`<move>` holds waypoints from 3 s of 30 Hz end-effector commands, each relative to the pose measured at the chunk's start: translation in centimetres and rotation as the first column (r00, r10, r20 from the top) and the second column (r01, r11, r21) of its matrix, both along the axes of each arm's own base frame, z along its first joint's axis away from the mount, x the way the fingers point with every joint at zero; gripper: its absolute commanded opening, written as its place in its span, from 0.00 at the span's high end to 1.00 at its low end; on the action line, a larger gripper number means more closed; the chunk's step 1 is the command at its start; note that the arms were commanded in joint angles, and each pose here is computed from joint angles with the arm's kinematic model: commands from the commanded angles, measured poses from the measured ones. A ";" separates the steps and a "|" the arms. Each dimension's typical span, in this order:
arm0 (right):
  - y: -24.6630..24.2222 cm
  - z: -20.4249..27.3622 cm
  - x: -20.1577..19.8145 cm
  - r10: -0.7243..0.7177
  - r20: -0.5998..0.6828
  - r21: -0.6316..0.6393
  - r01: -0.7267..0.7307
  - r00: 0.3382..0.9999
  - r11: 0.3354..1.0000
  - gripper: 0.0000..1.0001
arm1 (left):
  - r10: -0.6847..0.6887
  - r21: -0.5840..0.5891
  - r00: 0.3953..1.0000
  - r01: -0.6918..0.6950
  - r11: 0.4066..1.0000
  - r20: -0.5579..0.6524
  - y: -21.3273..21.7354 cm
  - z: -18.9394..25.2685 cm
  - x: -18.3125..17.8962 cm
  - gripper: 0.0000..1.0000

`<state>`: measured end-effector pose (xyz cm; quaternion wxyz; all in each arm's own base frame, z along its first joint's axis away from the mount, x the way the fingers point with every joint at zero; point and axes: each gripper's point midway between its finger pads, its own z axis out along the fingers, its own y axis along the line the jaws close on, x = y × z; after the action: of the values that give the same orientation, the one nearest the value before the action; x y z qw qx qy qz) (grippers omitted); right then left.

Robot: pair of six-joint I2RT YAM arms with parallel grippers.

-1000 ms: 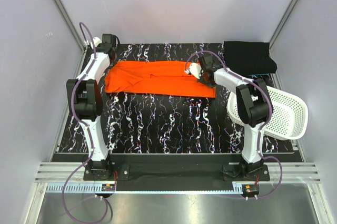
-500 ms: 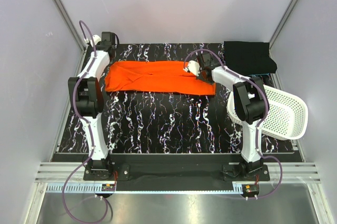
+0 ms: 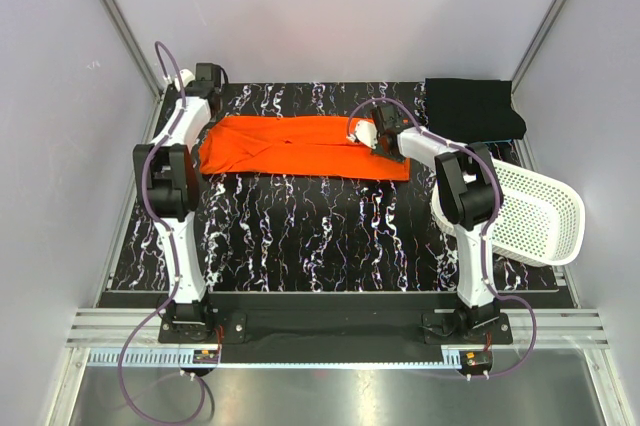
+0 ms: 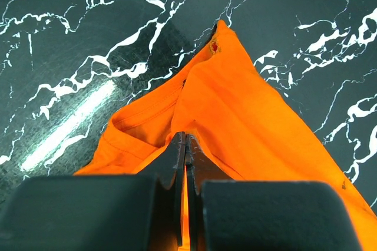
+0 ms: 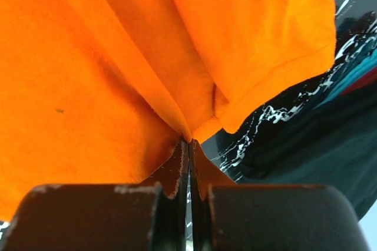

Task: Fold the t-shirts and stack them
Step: Fold the tshirt

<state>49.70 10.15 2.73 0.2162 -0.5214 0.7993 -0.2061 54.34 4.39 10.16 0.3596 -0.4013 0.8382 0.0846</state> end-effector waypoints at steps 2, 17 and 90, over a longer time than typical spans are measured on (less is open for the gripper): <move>-0.2 1.9 1.9 -0.011 0.076 -0.015 0.013 0.997 1.000 1.00 | 0.005 0.010 0.997 -0.005 1.000 0.075 0.5 2.0 1.8 1.00; -1.6 2.4 1.8 -0.032 0.104 -0.039 0.036 0.994 0.999 1.00 | 0.001 0.039 0.995 -0.005 0.999 0.099 0.8 3.3 2.4 1.00; 0.5 1.0 -5.8 -0.772 -0.259 0.367 0.798 0.580 0.477 1.00 | -0.308 -0.239 0.932 0.348 0.906 0.190 -1.8 -0.7 -12.4 0.57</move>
<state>43.99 11.45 1.70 0.1720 -0.0449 0.9816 -0.0700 40.35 2.28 8.50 0.3388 -0.2990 0.8849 -0.1129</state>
